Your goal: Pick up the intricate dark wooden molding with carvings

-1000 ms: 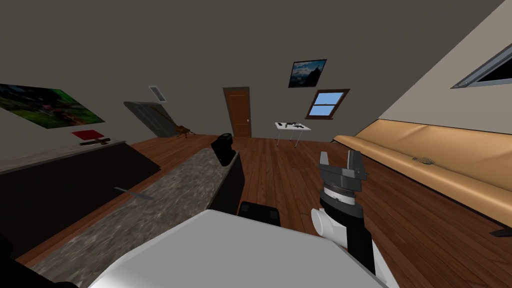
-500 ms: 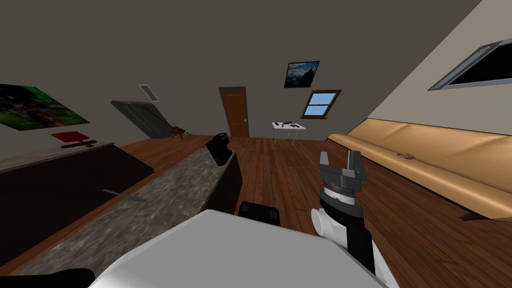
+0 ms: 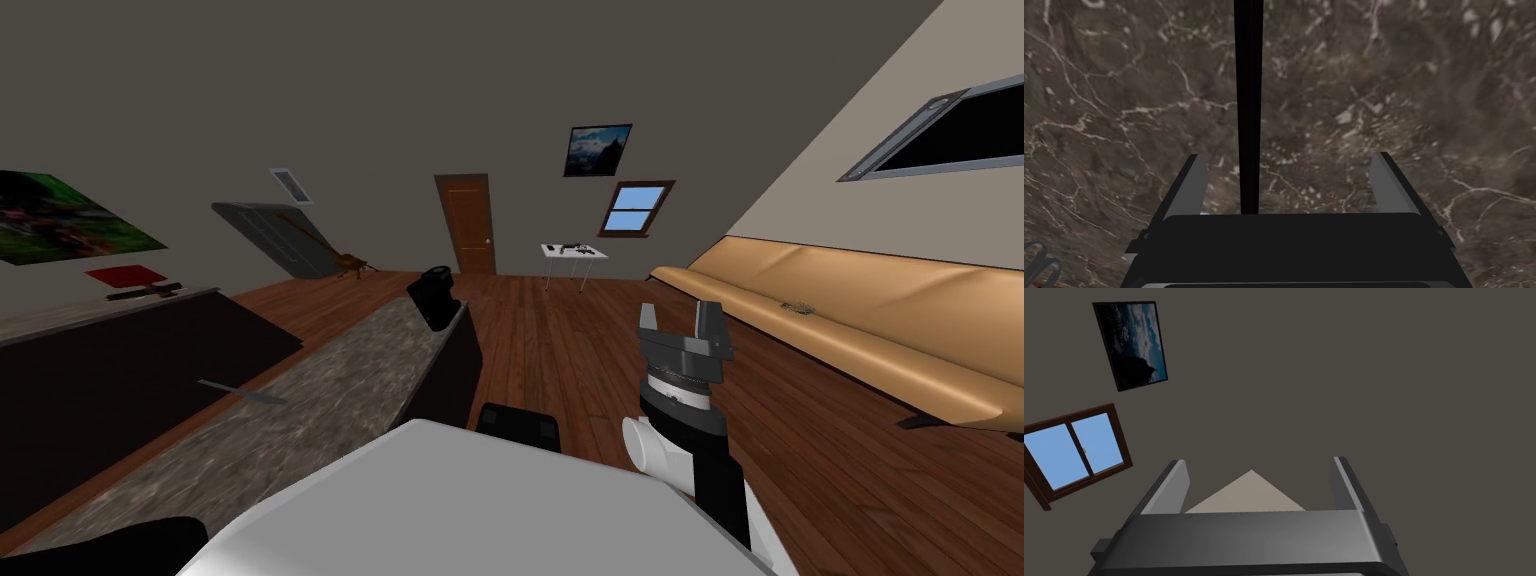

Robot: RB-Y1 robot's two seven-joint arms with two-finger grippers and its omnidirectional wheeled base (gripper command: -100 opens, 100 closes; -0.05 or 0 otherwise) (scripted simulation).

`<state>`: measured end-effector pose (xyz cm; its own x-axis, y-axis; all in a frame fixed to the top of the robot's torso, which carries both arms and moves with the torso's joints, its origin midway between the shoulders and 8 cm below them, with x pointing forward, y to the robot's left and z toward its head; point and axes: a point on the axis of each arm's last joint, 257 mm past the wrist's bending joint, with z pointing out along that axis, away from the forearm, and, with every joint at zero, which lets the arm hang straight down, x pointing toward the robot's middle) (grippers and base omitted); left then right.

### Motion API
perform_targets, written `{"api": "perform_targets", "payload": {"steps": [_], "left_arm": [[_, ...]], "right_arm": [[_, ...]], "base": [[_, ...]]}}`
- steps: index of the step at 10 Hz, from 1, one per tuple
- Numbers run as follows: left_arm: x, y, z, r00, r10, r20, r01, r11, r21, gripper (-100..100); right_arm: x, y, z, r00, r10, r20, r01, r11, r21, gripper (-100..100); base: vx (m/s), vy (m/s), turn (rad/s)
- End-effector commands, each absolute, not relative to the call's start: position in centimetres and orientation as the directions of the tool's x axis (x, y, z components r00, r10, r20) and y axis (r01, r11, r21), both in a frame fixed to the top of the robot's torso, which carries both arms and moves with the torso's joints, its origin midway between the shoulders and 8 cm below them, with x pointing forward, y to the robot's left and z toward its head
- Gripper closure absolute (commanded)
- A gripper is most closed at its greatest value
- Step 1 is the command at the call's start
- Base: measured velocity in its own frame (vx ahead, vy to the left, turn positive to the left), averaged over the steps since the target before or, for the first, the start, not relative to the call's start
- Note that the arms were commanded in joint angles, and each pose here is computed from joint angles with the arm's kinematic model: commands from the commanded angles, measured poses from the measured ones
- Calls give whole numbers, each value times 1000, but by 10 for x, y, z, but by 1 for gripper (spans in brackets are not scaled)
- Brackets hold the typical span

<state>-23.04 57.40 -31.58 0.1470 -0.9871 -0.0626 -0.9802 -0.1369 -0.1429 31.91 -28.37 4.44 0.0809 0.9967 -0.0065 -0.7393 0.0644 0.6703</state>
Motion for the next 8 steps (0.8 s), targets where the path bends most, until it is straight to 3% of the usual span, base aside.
{"api": "perform_targets", "payload": {"steps": [1, 8], "left_arm": [[-224, 581, -316, 164, -985, -45, -975, -155, -161, -100], [-225, 624, -319, 168, -983, -68, -977, -157, -147, -100]], "right_arm": [[319, -284, 44, 81, 997, -6, -739, 64, 670, 0], [319, -284, 44, 81, 997, -6, -739, 64, 670, 0]], "base": [[-28, -71, -97], [-23, -60, -60]]}}
